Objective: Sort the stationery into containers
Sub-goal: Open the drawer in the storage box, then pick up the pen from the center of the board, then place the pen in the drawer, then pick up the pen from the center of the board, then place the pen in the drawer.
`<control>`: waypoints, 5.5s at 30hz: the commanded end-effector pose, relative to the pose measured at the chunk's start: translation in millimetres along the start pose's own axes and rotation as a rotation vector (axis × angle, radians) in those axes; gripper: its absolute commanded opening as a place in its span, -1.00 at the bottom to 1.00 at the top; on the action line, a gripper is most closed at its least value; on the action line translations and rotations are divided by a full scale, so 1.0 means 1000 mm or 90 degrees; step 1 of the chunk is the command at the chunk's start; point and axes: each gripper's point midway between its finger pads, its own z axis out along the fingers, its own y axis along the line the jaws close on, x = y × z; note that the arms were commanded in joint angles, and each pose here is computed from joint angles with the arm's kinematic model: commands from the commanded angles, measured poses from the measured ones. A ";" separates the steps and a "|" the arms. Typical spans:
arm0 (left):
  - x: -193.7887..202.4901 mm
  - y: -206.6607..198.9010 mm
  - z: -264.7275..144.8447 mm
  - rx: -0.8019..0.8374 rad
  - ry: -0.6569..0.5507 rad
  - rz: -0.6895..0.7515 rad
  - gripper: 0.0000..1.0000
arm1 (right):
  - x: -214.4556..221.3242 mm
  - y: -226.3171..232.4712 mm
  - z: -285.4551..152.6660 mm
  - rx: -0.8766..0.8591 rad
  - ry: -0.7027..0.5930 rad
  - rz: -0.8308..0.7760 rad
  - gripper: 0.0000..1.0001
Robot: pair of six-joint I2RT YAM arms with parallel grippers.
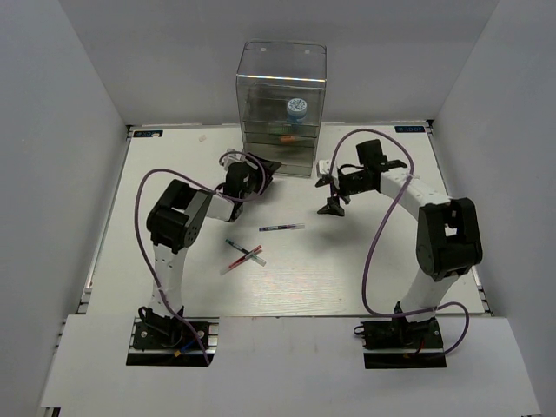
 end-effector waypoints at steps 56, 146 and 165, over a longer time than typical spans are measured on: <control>-0.006 0.045 -0.271 -0.353 0.278 0.454 0.79 | -0.050 -0.168 0.063 0.290 0.132 -0.078 -1.00; -0.039 -0.154 0.036 0.186 -0.026 1.243 -0.87 | -0.022 0.008 -0.026 0.197 -0.062 0.140 -1.00; -0.056 -0.131 0.040 0.095 -0.038 1.198 0.09 | -0.025 0.014 -0.024 0.152 -0.062 0.123 -0.32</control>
